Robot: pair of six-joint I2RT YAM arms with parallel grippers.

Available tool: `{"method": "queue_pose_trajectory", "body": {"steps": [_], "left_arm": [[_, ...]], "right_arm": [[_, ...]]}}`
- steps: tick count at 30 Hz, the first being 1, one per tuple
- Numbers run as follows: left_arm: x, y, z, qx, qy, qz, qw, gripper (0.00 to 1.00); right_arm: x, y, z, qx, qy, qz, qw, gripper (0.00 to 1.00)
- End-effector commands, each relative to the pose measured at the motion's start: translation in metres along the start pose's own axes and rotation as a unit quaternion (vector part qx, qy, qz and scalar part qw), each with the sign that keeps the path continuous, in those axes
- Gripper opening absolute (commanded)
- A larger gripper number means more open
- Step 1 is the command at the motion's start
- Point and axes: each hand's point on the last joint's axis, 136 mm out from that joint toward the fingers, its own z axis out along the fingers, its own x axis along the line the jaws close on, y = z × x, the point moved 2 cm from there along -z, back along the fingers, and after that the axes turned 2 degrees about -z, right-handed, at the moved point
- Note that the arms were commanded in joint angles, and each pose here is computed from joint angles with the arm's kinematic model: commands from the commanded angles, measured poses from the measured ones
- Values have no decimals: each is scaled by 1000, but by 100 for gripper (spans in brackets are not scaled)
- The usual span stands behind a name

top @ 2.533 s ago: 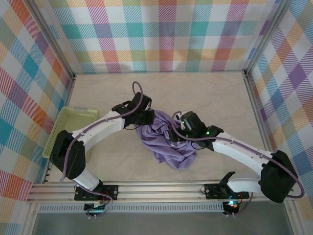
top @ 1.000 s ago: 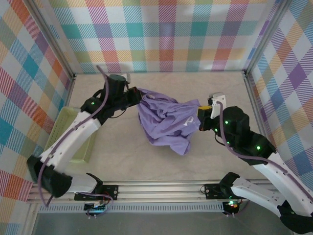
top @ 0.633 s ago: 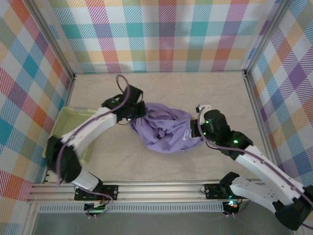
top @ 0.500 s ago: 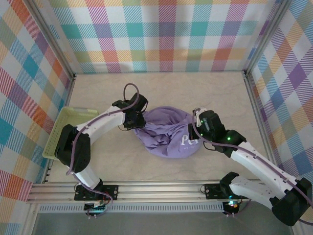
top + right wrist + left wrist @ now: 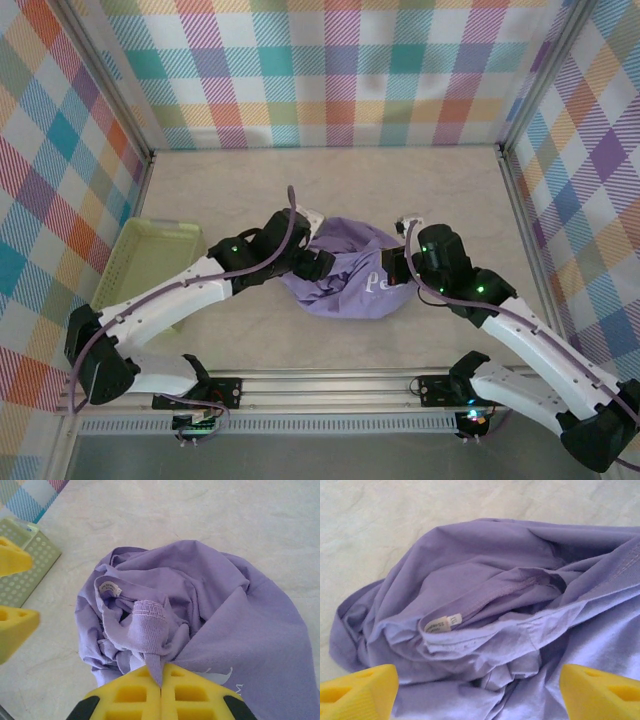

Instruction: Fold the inside-out t-shirt

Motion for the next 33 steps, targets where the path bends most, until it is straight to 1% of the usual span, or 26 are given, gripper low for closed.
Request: {"method": "queue_pose_trajectory", "body": {"steps": [1,3,7,9,10,13,14,15,17,20,21,23,26,29,31,33], "left_arm": [[-18,7,22,-2,-39,60,997,84],[-24,7,34,7,-52,78,996,84],[-43,-2,54,33,-103,118,987,86],[-43,-3,65,43,-100,125,986,85],[-42,-3,69,48,-92,126,987,83],[-37,-2,76,54,-70,125,988,73],[-35,0,76,48,-64,121,989,66],[-33,2,75,40,-59,117,991,56],[-30,6,73,28,-50,113,992,42],[-25,11,70,20,-30,104,994,13],[-23,13,68,15,-26,99,995,7],[-24,18,63,7,-28,89,996,0],[-32,29,44,1,-54,66,996,0],[-46,45,12,-31,-104,29,994,0],[-46,51,0,-57,-114,7,992,0],[-39,53,1,-60,-104,-19,993,0]], "right_arm": [[11,16,-12,-28,30,-9,999,0],[13,16,-13,-28,35,-12,999,0],[12,14,-14,-27,33,-15,999,0],[10,13,-14,-27,30,-15,999,0],[9,14,-15,-29,26,-15,999,0],[3,14,-14,-28,9,-13,999,0],[0,13,-12,-24,4,-13,1000,0],[-3,13,-11,-23,-3,-11,1000,0],[-9,14,-9,-20,-14,-6,1000,0],[-16,17,-8,-21,-28,3,999,0],[-19,19,-8,-23,-31,7,999,0],[-23,24,-8,-22,-36,12,999,0],[-36,32,-5,-18,-57,26,998,0],[-53,43,4,-20,-77,44,996,0],[-69,49,22,-12,-92,58,994,0],[-79,50,44,0,-101,53,993,0]]}}
